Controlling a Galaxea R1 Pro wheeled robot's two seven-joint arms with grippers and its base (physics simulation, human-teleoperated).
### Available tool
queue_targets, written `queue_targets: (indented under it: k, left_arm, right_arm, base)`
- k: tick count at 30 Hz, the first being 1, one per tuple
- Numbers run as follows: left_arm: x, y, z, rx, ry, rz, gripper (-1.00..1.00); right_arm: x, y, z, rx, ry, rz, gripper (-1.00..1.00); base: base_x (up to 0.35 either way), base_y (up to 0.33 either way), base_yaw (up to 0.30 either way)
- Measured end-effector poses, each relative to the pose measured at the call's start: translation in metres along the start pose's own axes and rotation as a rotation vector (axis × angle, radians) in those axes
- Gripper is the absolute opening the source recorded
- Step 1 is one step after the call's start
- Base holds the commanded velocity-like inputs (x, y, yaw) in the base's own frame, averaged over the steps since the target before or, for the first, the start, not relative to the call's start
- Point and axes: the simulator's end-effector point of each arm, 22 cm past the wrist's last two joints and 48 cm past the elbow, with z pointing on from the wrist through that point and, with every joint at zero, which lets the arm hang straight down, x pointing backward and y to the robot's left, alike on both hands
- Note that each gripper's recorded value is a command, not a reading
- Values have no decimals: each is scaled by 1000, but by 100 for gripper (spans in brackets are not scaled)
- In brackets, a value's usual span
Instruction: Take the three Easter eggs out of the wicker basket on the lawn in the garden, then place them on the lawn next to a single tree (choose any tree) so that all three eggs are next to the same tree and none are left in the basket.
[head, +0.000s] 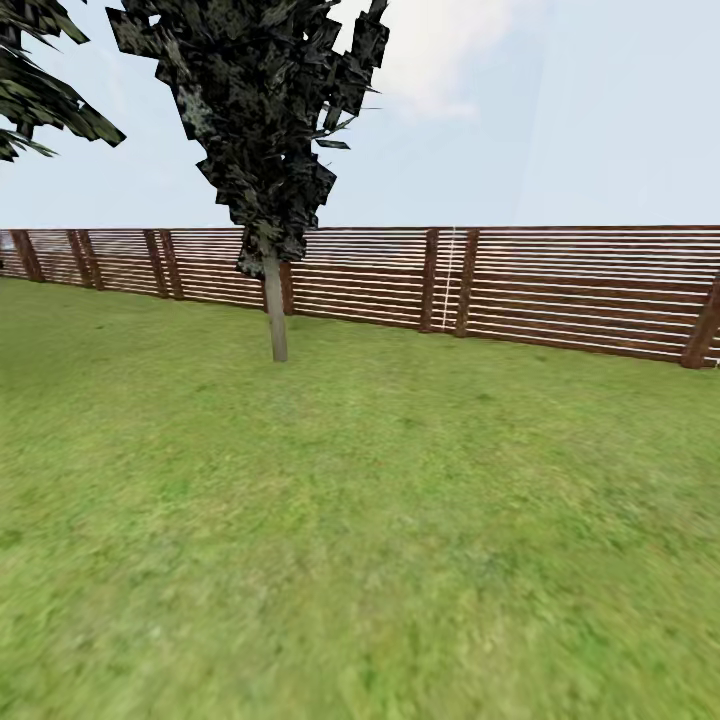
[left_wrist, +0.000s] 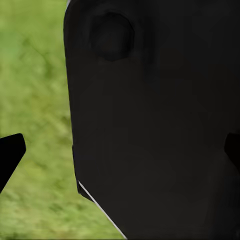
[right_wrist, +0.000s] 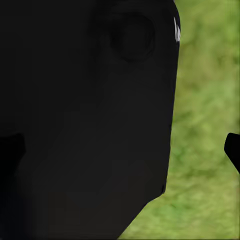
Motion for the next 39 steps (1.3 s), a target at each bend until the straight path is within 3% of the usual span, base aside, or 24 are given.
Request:
queue_targets:
  k: [5,12,26,39]
  left_arm:
    - [6,-5,0,7,3,-7,100]
    - [-5,-8,0,19,-27,-13,100]
    - [-43,-8,-3,20,-104,-18,100]
    - [-42,-8,-3,20,-102,-18,100]
  right_arm:
    - [-16,-1,0,-1,-22,-10,100]
    - [-67,-3,-3,3,-124,-2,100]
    - [-86,-2,-6,1,-204,-13,100]
    - [-89,-1,-7,1,-220,-14,100]
  base:
    - [0,0,0]
    - [0,0,0]
    - [0,0,0]
    - [0,0,0]
